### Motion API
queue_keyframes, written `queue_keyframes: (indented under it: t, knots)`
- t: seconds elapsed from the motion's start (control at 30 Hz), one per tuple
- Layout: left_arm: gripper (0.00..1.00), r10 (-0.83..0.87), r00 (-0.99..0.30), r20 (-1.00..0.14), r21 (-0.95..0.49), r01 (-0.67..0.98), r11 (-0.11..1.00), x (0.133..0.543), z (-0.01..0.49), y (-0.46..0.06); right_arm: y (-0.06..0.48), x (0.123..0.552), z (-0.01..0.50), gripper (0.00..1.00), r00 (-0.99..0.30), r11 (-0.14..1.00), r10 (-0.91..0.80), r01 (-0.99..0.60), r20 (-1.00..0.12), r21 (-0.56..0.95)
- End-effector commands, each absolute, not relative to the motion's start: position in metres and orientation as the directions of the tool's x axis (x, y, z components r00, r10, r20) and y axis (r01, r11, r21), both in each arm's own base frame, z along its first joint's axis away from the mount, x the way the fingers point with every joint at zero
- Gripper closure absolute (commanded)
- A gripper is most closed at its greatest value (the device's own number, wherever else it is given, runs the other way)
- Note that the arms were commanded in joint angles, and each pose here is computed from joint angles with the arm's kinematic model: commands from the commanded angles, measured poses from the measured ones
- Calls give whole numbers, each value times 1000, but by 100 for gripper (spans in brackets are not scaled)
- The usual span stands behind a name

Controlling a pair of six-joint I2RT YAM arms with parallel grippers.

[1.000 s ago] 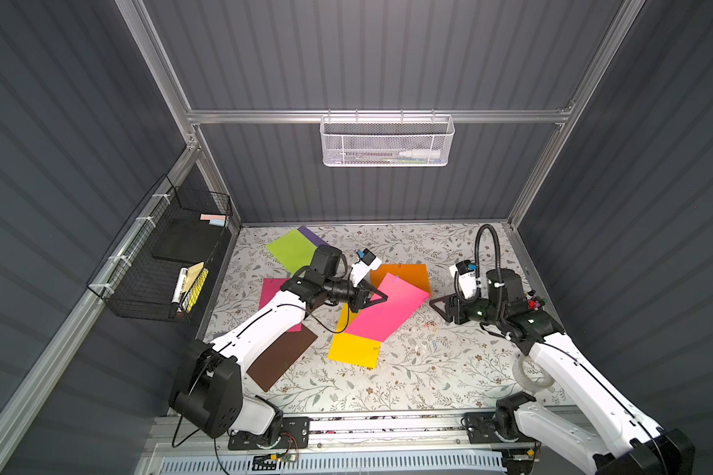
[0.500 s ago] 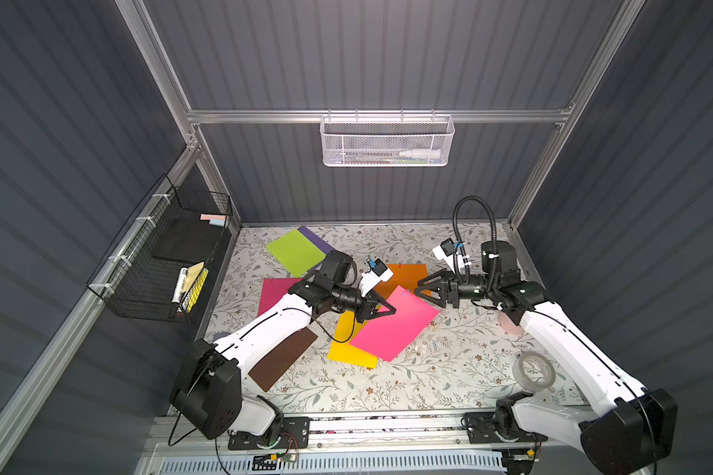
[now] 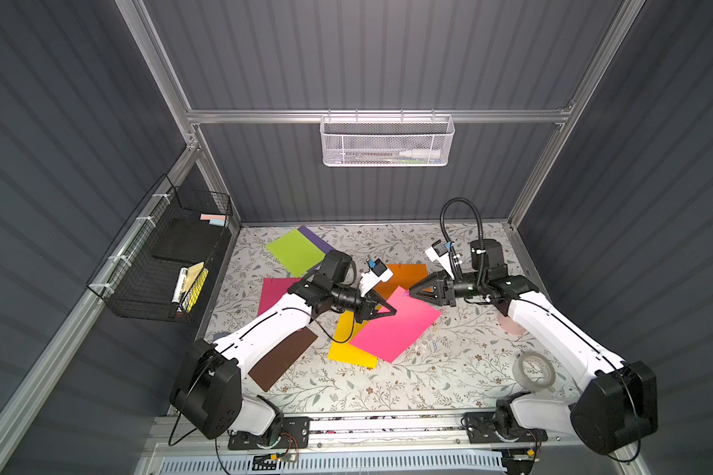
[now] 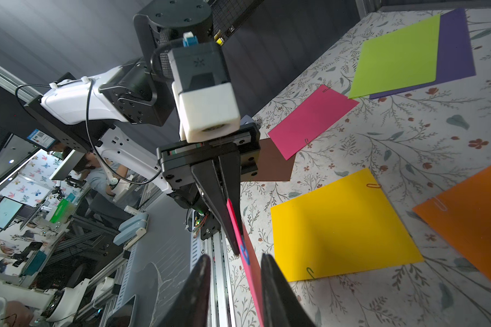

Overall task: Unclip the paperclips from the documents
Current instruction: Remove the paper clip from the document.

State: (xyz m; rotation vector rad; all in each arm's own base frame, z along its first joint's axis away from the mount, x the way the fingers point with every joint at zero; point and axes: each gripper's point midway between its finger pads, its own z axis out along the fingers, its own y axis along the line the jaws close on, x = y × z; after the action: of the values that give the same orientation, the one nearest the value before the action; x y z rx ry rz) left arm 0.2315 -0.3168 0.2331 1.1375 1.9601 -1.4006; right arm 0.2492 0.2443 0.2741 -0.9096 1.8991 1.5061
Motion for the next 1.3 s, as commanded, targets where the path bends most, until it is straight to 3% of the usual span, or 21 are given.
queue_keyframes:
  t: [0.0, 0.57, 1.27]
  knots:
    - [100, 357, -517, -778, -522, 848, 91, 227, 240, -321, 247, 246, 279, 70, -606, 104, -173, -795, -776, 597]
    - [100, 361, -519, -775, -526, 846, 87, 227, 238, -321, 248, 252, 271, 90, -626, 126, -177, -780, -759, 613]
    - [100, 377, -552, -744, -544, 827, 139, 229, 220, -321, 231, 271, 265, 92, -649, 254, -155, -755, -745, 605]
